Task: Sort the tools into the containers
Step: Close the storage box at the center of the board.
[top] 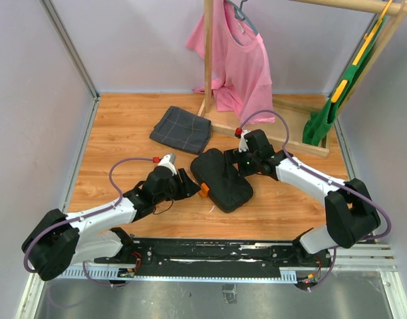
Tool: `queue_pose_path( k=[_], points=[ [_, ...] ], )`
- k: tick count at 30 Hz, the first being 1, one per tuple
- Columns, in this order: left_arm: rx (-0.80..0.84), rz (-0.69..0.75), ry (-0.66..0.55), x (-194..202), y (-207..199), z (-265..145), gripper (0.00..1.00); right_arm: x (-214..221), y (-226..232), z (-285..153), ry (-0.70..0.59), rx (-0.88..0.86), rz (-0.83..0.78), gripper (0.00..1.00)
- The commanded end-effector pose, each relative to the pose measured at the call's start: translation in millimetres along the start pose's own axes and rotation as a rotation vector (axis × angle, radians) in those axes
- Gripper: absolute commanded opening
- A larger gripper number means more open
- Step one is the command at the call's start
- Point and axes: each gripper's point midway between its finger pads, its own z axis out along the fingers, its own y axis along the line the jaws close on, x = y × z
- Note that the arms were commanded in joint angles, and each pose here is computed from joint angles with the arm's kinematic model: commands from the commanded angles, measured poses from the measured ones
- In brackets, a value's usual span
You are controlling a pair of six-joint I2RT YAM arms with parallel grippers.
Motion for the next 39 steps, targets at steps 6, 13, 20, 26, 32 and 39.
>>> queue_pose_path(
  k=[6, 13, 20, 26, 32, 39],
  points=[
    [0.065, -0.071, 0.010, 1.4, -20.3, 5.7, 0.56, 6.8, -6.3, 9.8, 0.015, -0.013, 0.035, 0.95],
    [0.062, -0.077, 0.002, -1.1, -22.0, 17.5, 0.60, 32.4, -3.0, 5.5, 0.058, -0.051, 0.053, 0.95],
    [0.058, -0.028, 0.007, -6.7, -28.1, 25.5, 0.62, 53.6, 4.3, -7.6, 0.071, -0.096, 0.093, 0.93],
    [0.070, 0.009, 0.030, -6.8, -34.6, 35.6, 0.64, 62.8, 18.1, -15.6, 0.061, -0.172, 0.142, 0.92],
    [0.075, 0.022, 0.060, -1.7, -35.7, 43.3, 0.64, 73.0, 29.3, -21.9, 0.065, -0.222, 0.176, 0.90],
    [0.079, 0.058, 0.065, -3.8, -38.7, 44.8, 0.64, 81.3, 38.7, -30.7, 0.063, -0.234, 0.179, 0.90]
  ],
)
